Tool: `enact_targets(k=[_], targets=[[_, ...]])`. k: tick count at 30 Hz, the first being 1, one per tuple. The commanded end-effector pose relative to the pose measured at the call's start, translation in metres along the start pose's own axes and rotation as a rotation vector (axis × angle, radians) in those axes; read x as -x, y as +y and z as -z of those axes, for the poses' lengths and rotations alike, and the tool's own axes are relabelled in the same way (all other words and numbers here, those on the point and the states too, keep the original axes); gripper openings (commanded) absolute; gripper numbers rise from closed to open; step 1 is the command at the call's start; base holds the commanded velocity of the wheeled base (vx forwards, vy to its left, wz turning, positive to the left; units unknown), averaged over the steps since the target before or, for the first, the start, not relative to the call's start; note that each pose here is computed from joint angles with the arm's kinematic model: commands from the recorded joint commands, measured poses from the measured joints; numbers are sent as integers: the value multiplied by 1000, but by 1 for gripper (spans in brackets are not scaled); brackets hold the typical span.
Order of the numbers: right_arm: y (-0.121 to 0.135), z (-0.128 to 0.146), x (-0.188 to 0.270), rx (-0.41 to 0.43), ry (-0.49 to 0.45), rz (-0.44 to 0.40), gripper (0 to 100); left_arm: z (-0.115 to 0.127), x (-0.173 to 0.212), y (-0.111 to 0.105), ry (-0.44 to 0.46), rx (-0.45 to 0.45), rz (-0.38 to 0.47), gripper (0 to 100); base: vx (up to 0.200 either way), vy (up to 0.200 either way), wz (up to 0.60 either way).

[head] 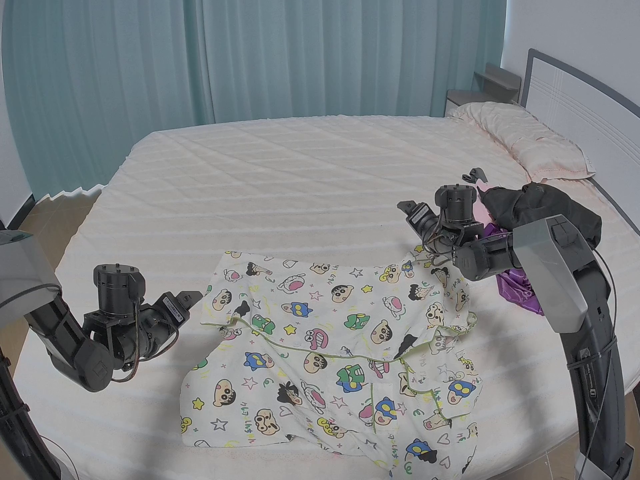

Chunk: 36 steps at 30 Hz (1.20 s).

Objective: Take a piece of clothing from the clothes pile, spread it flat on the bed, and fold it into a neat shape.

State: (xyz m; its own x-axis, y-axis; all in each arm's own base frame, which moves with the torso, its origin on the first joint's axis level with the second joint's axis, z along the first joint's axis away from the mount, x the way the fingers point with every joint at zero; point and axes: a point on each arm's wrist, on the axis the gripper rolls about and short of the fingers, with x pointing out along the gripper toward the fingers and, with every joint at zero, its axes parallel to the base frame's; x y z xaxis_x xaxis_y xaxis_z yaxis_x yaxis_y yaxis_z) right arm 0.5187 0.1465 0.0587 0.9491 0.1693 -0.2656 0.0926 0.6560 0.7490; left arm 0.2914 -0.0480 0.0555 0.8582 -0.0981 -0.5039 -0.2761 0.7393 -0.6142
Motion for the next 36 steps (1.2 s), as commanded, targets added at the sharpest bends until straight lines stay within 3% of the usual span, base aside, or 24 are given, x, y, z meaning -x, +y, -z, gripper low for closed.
enact_targets(k=[1,9,14,18,29,36], targets=[[-7,-12,39,55,58,85,100,0,2,-1,-4,1,2,100,0,0,0],[13,-35,143,55,133,82,100,7,11,-7,18,-14,28,100,0,0,0],[4,-35,191,76,170,116,100,11,20,-13,21,-29,53,100,0,0,0],[-17,-25,225,117,225,185,100,14,30,-17,25,-48,76,100,0,0,0],[-44,4,247,130,341,285,100,23,41,-23,49,-71,107,100,0,0,0],[-53,15,232,74,379,318,100,23,41,-23,50,-72,108,100,0,0,0]])
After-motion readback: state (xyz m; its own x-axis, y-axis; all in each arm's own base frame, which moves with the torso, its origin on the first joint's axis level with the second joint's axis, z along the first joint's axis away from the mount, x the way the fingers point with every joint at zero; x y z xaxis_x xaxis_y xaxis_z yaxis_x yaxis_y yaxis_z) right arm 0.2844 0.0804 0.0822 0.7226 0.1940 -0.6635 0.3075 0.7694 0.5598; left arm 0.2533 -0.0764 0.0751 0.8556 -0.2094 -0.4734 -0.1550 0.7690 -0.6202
